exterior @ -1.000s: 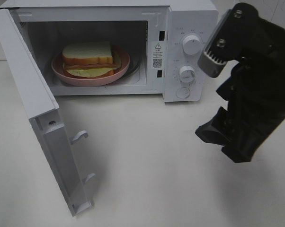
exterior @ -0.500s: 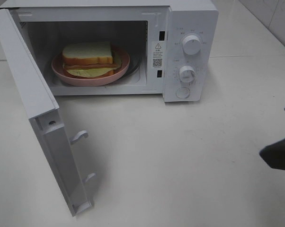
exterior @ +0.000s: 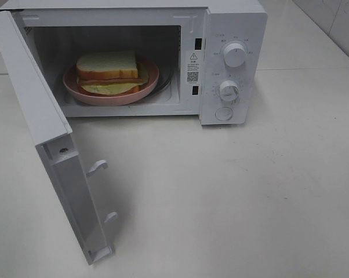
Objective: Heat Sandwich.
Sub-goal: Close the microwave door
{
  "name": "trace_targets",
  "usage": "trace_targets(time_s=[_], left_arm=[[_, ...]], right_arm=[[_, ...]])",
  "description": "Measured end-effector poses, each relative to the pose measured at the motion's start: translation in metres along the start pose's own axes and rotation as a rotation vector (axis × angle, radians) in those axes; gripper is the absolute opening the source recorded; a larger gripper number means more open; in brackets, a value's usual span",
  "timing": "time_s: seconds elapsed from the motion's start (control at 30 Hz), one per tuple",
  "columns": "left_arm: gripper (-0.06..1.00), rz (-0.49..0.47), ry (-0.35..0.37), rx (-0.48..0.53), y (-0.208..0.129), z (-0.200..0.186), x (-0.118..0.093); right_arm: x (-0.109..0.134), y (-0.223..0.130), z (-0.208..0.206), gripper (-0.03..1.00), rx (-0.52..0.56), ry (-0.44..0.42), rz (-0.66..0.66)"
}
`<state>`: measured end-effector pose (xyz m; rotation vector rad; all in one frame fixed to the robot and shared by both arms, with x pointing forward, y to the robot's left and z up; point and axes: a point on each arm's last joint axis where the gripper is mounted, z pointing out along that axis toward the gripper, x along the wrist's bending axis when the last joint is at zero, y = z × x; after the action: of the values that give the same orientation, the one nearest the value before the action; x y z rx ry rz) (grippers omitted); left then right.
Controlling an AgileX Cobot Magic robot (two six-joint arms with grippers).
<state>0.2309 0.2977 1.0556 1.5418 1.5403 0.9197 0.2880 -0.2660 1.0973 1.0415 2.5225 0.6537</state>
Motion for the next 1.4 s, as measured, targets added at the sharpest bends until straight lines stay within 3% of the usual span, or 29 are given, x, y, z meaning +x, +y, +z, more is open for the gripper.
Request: trace_targets(time_s=[0.23, 0.37, 0.8, 1.2, 1.4], left_arm=[[0.99, 0.0, 0.0, 0.0, 0.0, 0.0, 0.0], [0.99, 0.0, 0.0, 0.0, 0.0, 0.0, 0.0], [0.99, 0.0, 0.0, 0.0, 0.0, 0.0, 0.0], [0.99, 0.0, 0.0, 0.0, 0.0, 0.0, 0.0], [0.99, 0.0, 0.0, 0.0, 0.0, 0.0, 0.0]], right_arm=[[-0.001, -0.02, -0.019, 0.76, -0.123, -0.034, 0.038], [-0.003, -0.031, -0.026, 0.76, -0.153, -0.111, 0.136], [0.004, -0.067, -0.002, 0.76, -0.136, -0.274, 0.377], [0.019, -0.087, -0.004, 0.76, -0.337, -0.462, 0.531], [0.019, -0.083, 0.0, 0.76, -0.387, -0.475, 0.557]])
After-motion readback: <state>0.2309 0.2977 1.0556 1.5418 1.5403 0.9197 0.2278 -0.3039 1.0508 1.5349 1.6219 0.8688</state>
